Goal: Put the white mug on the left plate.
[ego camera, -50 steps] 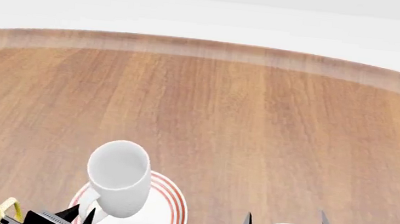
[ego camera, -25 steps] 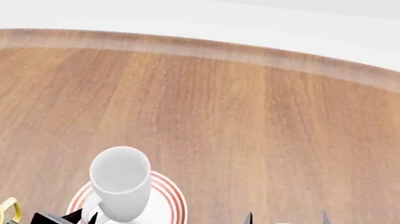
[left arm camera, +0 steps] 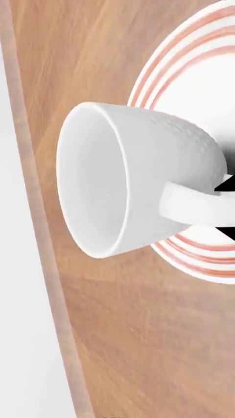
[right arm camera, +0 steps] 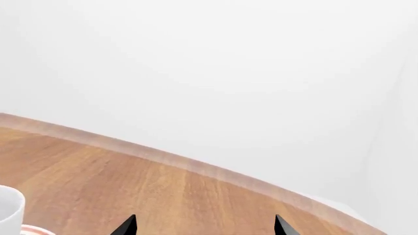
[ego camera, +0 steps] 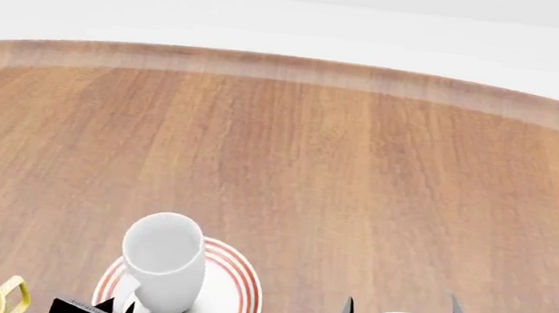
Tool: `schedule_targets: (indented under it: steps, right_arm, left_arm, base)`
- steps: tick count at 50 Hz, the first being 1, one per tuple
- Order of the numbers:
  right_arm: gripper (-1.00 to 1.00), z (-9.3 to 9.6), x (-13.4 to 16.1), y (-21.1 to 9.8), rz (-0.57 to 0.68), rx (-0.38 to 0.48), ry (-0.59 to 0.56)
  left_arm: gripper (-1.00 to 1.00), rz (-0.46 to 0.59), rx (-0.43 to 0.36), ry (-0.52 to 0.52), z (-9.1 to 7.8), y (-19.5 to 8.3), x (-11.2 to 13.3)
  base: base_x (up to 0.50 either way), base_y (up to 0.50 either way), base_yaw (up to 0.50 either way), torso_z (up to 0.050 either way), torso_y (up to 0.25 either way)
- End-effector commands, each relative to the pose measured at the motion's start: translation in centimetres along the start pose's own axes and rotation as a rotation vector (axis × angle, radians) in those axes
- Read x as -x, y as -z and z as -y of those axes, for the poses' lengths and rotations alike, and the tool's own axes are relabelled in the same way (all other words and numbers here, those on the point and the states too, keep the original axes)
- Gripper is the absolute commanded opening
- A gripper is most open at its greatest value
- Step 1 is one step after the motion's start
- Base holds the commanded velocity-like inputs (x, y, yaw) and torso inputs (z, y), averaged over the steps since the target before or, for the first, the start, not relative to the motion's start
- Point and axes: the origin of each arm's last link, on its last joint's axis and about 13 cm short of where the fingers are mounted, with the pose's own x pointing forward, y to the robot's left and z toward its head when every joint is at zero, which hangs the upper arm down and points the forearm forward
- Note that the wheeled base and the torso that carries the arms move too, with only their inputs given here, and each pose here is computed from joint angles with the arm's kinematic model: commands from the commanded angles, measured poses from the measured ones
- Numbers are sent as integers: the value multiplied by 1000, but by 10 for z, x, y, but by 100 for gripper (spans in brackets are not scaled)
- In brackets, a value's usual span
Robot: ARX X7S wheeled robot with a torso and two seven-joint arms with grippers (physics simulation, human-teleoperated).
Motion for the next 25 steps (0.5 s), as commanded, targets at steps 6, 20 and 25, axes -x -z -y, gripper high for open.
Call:
schedule_targets:
  steps: [6, 20, 25]
  right_arm:
    - [100, 0, 0, -1, 0, 2, 0]
    - [100, -2, -4, -5, 29, -17, 14]
    - [100, -1, -4, -15, 93, -35, 52]
  left_arm:
    - [100, 6, 15, -33, 0, -2, -3]
    - [100, 150, 28, -3, 5, -35, 21]
    - [100, 263, 66, -28, 3, -66, 39]
  base:
    - [0, 0, 0, 0, 0]
    - [0, 0, 0, 0, 0]
    - [0, 0, 0, 0, 0]
